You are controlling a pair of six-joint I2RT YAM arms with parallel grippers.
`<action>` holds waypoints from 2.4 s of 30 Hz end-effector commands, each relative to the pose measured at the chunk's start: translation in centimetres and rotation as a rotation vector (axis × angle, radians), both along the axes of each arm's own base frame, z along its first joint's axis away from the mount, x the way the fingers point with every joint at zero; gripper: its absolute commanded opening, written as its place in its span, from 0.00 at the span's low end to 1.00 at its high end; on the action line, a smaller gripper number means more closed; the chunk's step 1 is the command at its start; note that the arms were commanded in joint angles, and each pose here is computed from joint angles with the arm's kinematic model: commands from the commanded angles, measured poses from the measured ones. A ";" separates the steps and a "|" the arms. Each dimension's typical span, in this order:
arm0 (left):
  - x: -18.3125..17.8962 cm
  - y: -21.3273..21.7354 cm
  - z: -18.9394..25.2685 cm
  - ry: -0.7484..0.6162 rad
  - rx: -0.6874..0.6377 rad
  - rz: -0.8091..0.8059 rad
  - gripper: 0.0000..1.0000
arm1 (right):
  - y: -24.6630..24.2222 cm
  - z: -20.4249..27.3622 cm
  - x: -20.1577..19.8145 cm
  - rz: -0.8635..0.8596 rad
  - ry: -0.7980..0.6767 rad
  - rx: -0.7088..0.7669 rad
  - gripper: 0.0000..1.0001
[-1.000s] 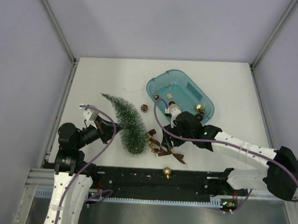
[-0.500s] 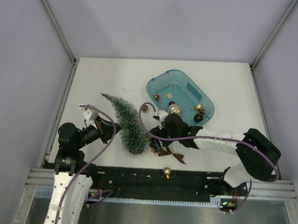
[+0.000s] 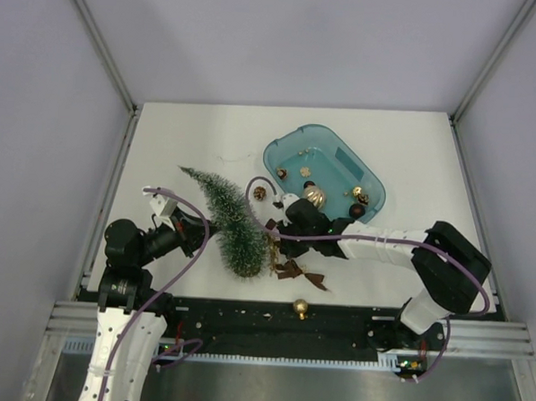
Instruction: Decorate the small christmas tree
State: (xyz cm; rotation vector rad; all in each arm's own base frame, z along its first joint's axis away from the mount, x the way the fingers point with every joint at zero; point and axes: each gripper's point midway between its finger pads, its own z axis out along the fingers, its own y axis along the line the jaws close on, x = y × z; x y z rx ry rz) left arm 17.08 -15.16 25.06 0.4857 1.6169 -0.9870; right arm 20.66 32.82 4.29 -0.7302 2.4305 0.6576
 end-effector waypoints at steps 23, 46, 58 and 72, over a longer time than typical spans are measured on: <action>-1.0 -0.1 1.7 -0.044 -0.006 -0.017 0.00 | -6.5 34.6 2.1 -0.190 -0.477 0.433 0.00; -1.3 -0.3 2.1 -0.057 -0.040 -0.023 0.00 | 3.5 45.9 -6.5 0.258 -0.318 0.888 0.00; -1.2 -0.3 1.9 -0.048 -0.040 -0.022 0.00 | 3.2 49.2 -11.2 0.457 -0.319 1.020 0.00; -1.2 -0.4 2.0 -0.049 -0.044 -0.031 0.00 | 6.3 44.8 -9.2 0.449 -0.286 0.939 0.00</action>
